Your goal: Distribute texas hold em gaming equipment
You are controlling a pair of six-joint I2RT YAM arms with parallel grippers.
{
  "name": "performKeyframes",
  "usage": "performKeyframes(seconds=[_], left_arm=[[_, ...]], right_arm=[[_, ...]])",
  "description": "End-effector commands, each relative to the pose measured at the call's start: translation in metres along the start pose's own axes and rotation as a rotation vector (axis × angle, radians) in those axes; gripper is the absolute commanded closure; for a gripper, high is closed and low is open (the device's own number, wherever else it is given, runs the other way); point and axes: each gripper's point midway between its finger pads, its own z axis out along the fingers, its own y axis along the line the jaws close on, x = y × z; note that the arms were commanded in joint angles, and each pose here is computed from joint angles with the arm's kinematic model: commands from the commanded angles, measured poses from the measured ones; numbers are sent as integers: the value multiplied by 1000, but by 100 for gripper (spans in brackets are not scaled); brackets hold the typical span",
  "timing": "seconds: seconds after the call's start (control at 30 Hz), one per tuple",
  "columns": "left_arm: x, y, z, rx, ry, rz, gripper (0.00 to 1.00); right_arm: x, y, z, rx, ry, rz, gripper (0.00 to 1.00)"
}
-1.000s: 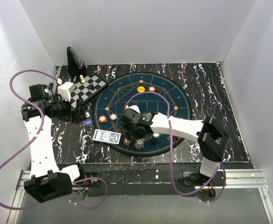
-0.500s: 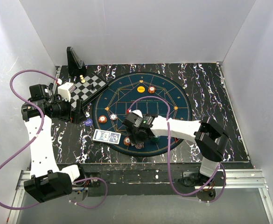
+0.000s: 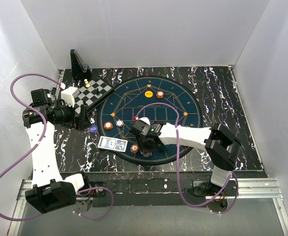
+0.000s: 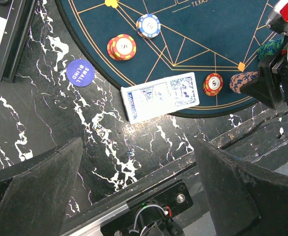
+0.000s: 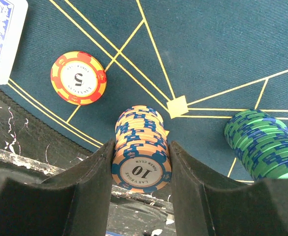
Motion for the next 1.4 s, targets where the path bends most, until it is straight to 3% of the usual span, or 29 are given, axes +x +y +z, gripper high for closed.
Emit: performKeyframes(seconds=[0.0,0.2,0.43,0.7,1.07,1.37], left_arm=[[-11,-2,-9,-11,-38,25,2],[-12,-2,-8,-6,-39,23,2],[-12,-1,-6,-3,-38,18,2],[-11,3,-2,-3,-31,14,0],[-9,14,15,14,-7,-8,0],[-6,20,33,61,16,-32,0]], right_arm=[[-3,5,-4,-20,-17,8,68],[-15,3,-19,-15,-63,6,80],[-63,-3,-65,-31,-174,11,87],[-136,-68,-83,2,-268,146,91],[-232,-194,-37,153,-285,347,92],[-271,-250,33,203,-225,416,92]])
